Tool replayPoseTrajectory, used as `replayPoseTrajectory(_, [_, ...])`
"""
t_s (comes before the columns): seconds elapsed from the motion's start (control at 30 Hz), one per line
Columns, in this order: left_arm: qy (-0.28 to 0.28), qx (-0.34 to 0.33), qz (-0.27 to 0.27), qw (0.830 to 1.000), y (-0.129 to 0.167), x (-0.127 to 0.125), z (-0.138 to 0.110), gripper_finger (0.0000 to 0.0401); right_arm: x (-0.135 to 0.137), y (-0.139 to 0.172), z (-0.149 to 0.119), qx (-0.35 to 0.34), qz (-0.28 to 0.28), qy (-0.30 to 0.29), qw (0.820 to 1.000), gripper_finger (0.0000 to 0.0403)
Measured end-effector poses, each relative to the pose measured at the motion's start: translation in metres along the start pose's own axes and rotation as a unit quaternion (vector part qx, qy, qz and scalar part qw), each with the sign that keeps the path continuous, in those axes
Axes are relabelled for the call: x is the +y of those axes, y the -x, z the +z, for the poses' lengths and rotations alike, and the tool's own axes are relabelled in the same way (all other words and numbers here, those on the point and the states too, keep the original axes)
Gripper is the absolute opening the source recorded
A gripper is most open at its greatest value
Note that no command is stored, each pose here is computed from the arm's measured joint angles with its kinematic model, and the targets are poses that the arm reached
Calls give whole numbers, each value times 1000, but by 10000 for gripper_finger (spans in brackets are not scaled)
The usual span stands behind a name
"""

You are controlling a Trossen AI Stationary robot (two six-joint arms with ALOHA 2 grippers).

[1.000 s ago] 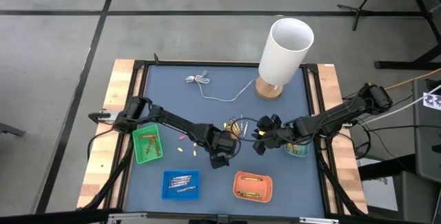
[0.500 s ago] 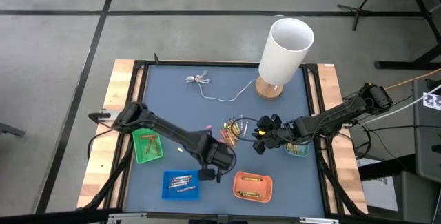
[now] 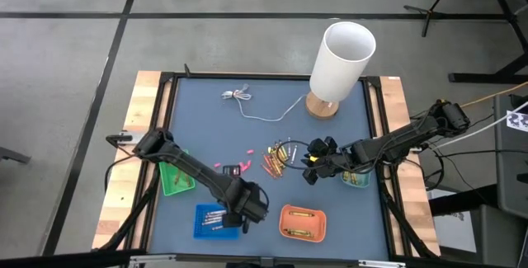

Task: Sort crayons
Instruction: Put the gray crayon into the blue bin, then put the orange crayon into the green bin

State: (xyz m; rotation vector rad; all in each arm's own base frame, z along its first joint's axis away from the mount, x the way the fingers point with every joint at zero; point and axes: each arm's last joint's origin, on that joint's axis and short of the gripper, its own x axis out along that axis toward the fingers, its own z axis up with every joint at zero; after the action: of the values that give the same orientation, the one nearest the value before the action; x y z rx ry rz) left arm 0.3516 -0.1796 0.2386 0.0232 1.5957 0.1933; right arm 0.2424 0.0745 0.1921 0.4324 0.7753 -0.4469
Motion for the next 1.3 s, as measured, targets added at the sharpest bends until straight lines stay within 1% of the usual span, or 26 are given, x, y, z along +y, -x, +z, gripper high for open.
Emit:
replayPoseTrajectory(0.13, [-14,30,-10,999,1,-7,-10,3,0,0,0,0,0,0,1000,104])
replayPoseTrajectory(0.3, [-36,34,-20,999,3,-24,-22,2,0,0,0,0,0,0,1000,104])
replayPoseTrajectory(0.47, [-26,32,-37,998,4,-35,-28,2,0,0,0,0,0,0,1000,104])
replayPoseTrajectory(0.53, [-23,26,-33,999,5,-38,-30,2,0,0,0,0,0,0,1000,104])
replayPoseTrajectory(0.63, [-18,9,-13,1000,5,-42,-34,5,0,0,0,0,0,0,1000,104])
replayPoseTrajectory(0.7, [-15,6,-10,1000,6,-43,-35,13,0,0,0,0,0,0,1000,104])
replayPoseTrajectory(0.87, [-12,3,-24,1000,6,-44,-32,39,0,0,0,1,1,-1,1000,104])
replayPoseTrajectory(1.13, [-12,-13,-7,1000,6,-42,-30,74,0,0,0,1,1,0,1000,104])
replayPoseTrajectory(1.23, [-29,-28,3,999,5,-41,-28,84,0,0,0,1,1,0,1000,104])
replayPoseTrajectory(1.3, [-51,-53,9,997,5,-38,-22,88,0,0,0,1,1,0,1000,104])
